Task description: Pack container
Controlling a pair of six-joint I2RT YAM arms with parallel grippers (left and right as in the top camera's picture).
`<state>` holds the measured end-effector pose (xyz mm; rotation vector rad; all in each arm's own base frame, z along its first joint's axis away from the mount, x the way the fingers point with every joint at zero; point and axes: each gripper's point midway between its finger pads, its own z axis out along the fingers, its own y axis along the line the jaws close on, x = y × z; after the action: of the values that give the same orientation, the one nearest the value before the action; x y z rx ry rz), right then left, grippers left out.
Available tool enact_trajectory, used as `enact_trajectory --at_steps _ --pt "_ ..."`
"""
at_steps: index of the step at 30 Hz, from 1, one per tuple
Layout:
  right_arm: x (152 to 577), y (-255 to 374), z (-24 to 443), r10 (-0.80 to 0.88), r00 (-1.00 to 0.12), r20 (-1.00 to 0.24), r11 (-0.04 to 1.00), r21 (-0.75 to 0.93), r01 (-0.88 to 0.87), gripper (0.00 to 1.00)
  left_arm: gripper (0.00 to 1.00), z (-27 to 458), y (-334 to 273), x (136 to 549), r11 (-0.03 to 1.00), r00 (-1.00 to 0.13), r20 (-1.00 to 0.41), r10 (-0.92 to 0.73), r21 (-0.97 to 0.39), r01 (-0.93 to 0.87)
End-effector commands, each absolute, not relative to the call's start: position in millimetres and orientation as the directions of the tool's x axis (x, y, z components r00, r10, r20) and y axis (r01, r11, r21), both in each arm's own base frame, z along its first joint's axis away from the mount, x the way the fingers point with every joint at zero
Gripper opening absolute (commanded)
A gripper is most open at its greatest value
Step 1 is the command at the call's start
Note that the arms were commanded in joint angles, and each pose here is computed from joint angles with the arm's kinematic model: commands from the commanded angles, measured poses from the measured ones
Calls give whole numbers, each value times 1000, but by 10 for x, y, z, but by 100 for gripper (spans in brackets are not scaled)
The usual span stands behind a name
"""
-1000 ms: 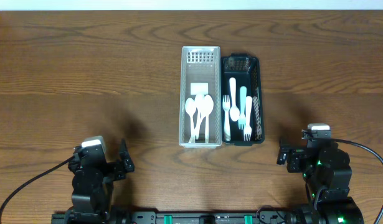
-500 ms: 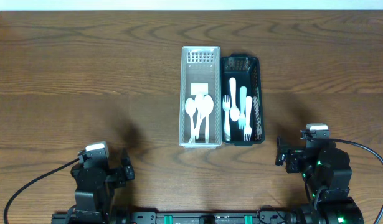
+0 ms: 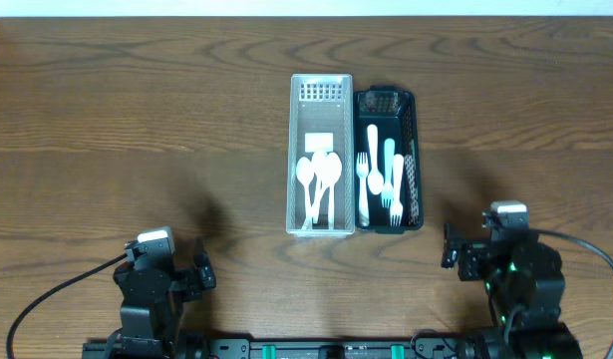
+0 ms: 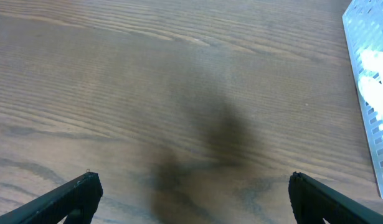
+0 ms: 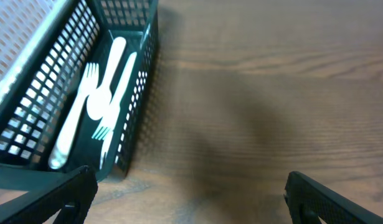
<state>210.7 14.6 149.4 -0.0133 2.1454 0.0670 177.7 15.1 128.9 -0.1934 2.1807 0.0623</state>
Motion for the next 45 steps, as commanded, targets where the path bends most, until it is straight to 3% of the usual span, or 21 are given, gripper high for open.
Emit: enact_trajectory --at_steps 1,7,11,20,24,45 --pt "2013 133 1618 36 -479 -877 998 58 -32 99 98 1319 153 1773 988 -562 -821 -102 -16 -155" --pt "1902 120 1740 44 -359 -932 997 62 -37 99 98 1319 153 1773 988 -562 -821 -102 -16 -155" --pt "2066 141 1674 51 -314 -948 997 68 -44 99 98 1319 153 1773 988 -562 -821 -102 -16 -155" --pt "2458 63 1928 77 71 -995 997 77 -2 99 98 1319 153 1773 988 -562 -821 -102 -16 -155" --pt "2459 61 1582 68 -68 -995 998 67 10 99 98 1319 153 1773 988 -562 -821 -102 -16 -155" --pt "2463 61 1581 67 -68 -995 998 67 9 99 98 1319 153 1773 988 -562 -821 -102 -16 -155"
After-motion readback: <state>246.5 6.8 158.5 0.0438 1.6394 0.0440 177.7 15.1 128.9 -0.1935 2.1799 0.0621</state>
